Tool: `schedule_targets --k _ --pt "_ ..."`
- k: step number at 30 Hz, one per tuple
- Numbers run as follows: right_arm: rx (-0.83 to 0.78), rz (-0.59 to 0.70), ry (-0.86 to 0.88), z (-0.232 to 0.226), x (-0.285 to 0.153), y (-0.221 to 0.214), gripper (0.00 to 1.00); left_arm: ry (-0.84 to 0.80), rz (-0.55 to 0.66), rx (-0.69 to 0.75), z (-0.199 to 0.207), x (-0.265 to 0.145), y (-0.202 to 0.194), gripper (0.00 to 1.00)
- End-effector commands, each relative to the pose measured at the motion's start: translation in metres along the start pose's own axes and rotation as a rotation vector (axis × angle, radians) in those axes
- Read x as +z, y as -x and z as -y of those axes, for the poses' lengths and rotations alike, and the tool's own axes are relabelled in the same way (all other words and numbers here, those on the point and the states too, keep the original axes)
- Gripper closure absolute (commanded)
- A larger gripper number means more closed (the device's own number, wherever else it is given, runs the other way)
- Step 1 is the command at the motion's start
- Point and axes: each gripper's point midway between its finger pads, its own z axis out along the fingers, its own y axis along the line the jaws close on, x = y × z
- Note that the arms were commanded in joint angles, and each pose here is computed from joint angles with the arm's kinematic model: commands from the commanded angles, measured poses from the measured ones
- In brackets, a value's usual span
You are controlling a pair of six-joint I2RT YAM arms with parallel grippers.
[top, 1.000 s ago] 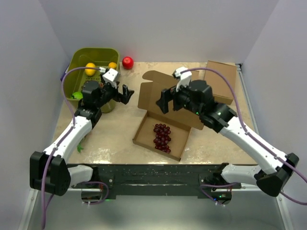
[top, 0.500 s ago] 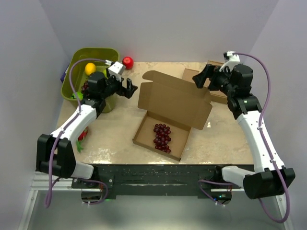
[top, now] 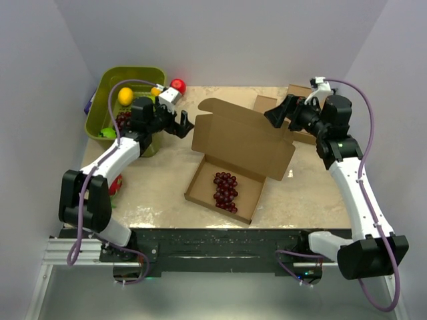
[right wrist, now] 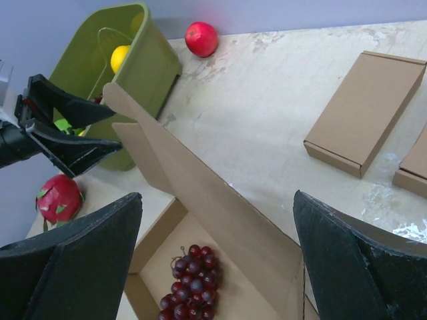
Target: Fold the paper box
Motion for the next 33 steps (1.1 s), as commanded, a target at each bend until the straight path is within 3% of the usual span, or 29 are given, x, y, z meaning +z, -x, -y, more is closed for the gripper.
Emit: schedule_targets --k 1,9,18,21,22,24,28,31,33 --pt "-0.025 0.034 0.058 -0.012 -0.004 0.011 0.01 -0.121 0.035 -0.024 0.017 0.013 0.002 0.07" --pt "-0.034 0.029 0.076 -0.016 -0.006 0.009 0.01 -0.270 0.021 -0.096 0.038 0.030 -0.009 0.11" --pt "-0.034 0.018 0.077 -0.015 -0.006 0.006 0.01 -0.372 0.094 -0.129 0.059 0.035 0.011 0.17" --pt "-0.031 0.026 0.045 -0.011 -0.009 0.006 0.01 -0.394 0.111 -0.124 0.067 0.039 0.017 0.32" --pt "-0.030 0.035 0.013 -0.005 -0.010 0.008 0.01 -0.399 0.115 -0.125 0.068 0.040 0.018 0.42" --pt "-0.036 0.033 -0.023 0.000 -0.012 0.007 0.01 -0.408 0.115 -0.133 0.070 0.042 0.018 0.53" --pt "-0.065 0.071 -0.091 0.009 -0.020 0.014 0.01 -0.355 0.125 -0.134 0.061 0.044 0.019 0.88" --pt "-0.103 0.085 -0.150 0.019 -0.025 0.015 0.01 -0.323 0.142 -0.121 0.055 0.039 0.025 1.00" --pt "-0.126 0.109 -0.180 0.025 -0.027 0.018 0.01 -0.305 0.152 -0.113 0.048 0.035 0.028 1.00"
